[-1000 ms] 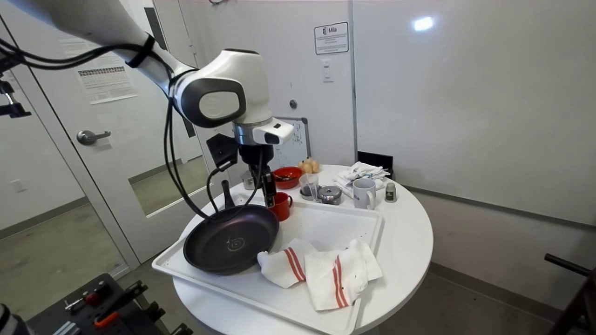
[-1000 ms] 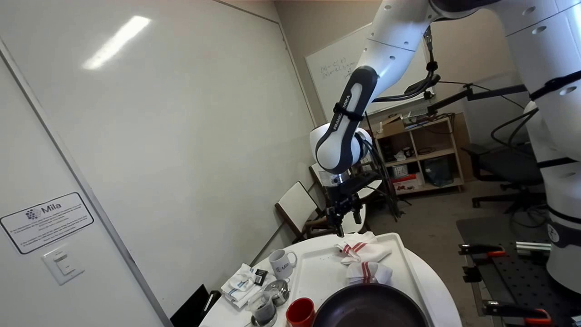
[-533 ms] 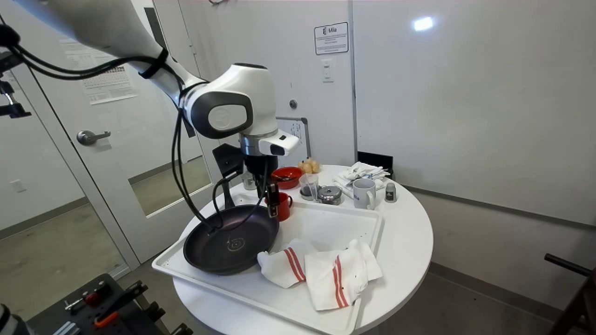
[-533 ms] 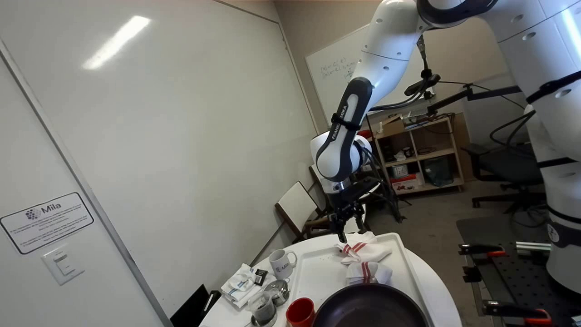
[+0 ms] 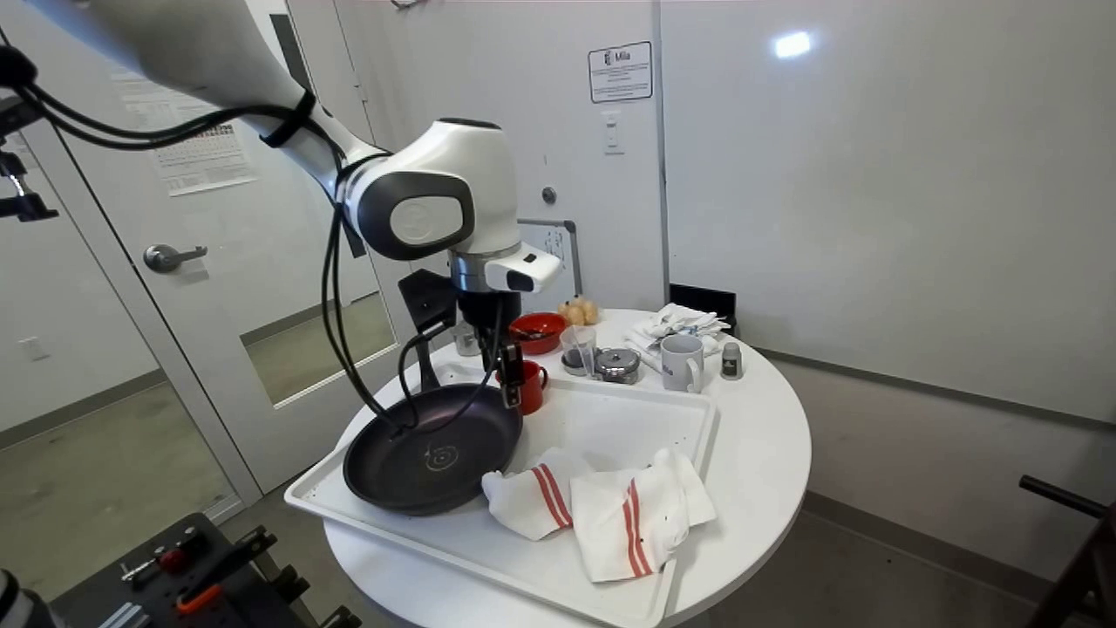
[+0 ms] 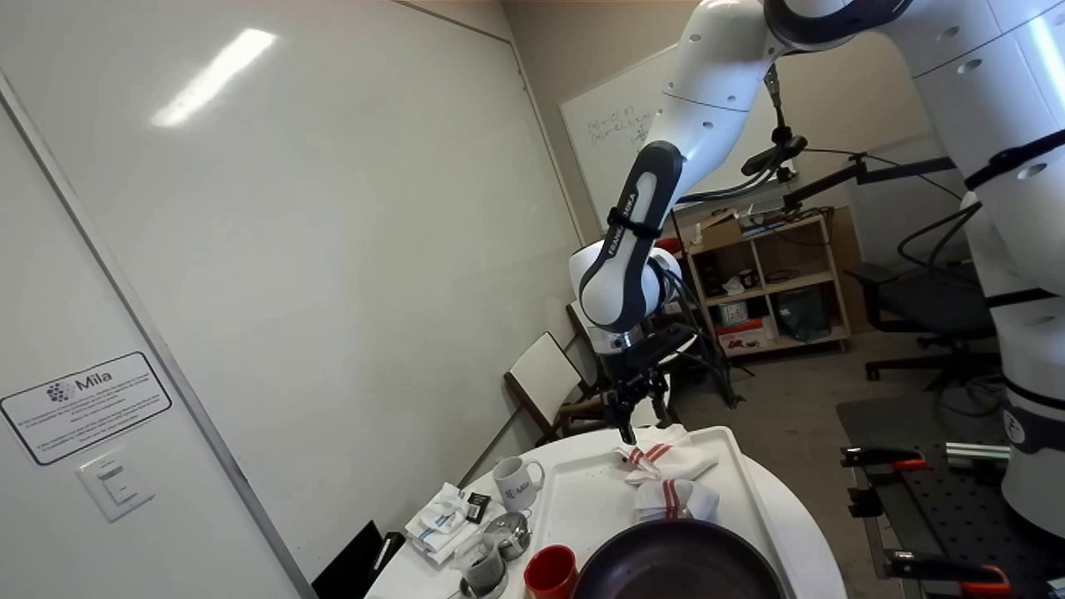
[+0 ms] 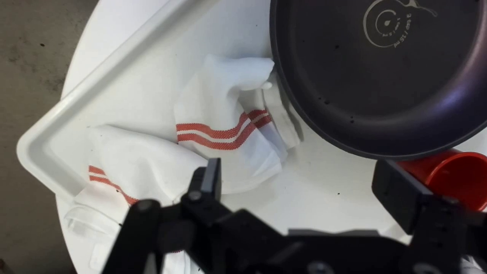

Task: Pick up the white and red towel on the left and use it to wipe the black pan

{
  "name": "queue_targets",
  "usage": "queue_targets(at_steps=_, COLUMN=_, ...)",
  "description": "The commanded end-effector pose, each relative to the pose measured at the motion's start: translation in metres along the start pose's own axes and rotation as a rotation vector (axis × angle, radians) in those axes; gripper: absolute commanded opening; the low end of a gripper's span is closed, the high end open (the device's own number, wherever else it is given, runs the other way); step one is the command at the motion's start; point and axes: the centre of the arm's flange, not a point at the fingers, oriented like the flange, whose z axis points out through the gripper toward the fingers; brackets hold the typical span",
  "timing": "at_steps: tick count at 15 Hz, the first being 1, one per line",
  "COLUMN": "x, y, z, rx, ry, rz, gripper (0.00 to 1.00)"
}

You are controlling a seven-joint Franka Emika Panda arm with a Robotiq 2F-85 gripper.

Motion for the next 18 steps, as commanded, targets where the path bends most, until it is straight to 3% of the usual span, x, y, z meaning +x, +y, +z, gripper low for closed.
queue_targets(at_steps=1, x=0.015, y=0.002, z=0.012, rx=-0.015, ry=-0.015, rz=0.031, gripper=1.00)
queue_targets(at_steps=11, x=0.080, y=0.026, z=0.123, rx=-0.081, ry=-0.168, rz=0.170, gripper=1.00)
queue_targets(at_steps=18, x=0.092, y=0.039, z=0.154, rx=-0.070, ry=-0.263, rz=0.210, gripper=1.00)
